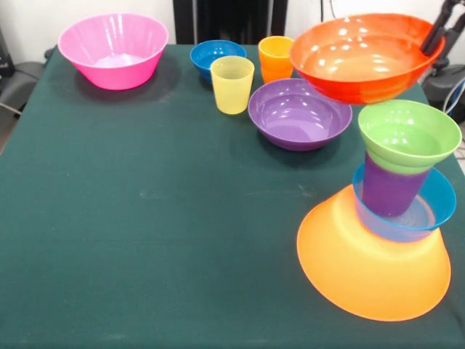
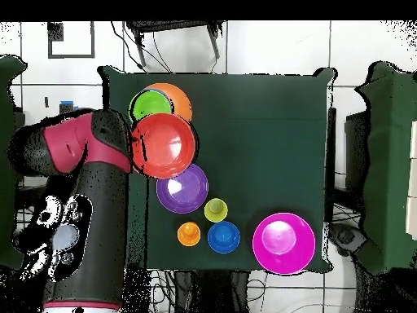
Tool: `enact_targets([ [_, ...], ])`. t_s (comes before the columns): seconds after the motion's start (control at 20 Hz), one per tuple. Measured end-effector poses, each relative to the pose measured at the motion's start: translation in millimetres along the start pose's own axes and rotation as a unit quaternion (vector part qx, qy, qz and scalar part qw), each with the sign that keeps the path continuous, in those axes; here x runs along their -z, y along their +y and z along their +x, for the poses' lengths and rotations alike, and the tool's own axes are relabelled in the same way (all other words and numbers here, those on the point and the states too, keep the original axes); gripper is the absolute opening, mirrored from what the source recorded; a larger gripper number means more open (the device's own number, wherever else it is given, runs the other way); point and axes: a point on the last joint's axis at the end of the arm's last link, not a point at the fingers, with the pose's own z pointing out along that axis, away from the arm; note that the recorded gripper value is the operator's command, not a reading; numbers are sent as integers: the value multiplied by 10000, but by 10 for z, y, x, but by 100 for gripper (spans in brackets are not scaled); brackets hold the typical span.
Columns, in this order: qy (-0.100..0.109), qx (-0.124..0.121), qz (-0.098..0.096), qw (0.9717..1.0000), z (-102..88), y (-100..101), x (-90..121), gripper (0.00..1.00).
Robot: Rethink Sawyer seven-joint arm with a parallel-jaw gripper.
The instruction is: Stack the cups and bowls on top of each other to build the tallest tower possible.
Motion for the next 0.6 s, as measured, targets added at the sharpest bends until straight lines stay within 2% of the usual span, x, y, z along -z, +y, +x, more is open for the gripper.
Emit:
enact_targets([
  [0.15, -153, 67, -15, 9999, 27, 110, 49, 0],
  [0.25, -182, 108, 2, 9998, 52, 151, 70, 0],
  [0.6, -222, 109, 49, 9997, 32, 135, 83, 0],
])
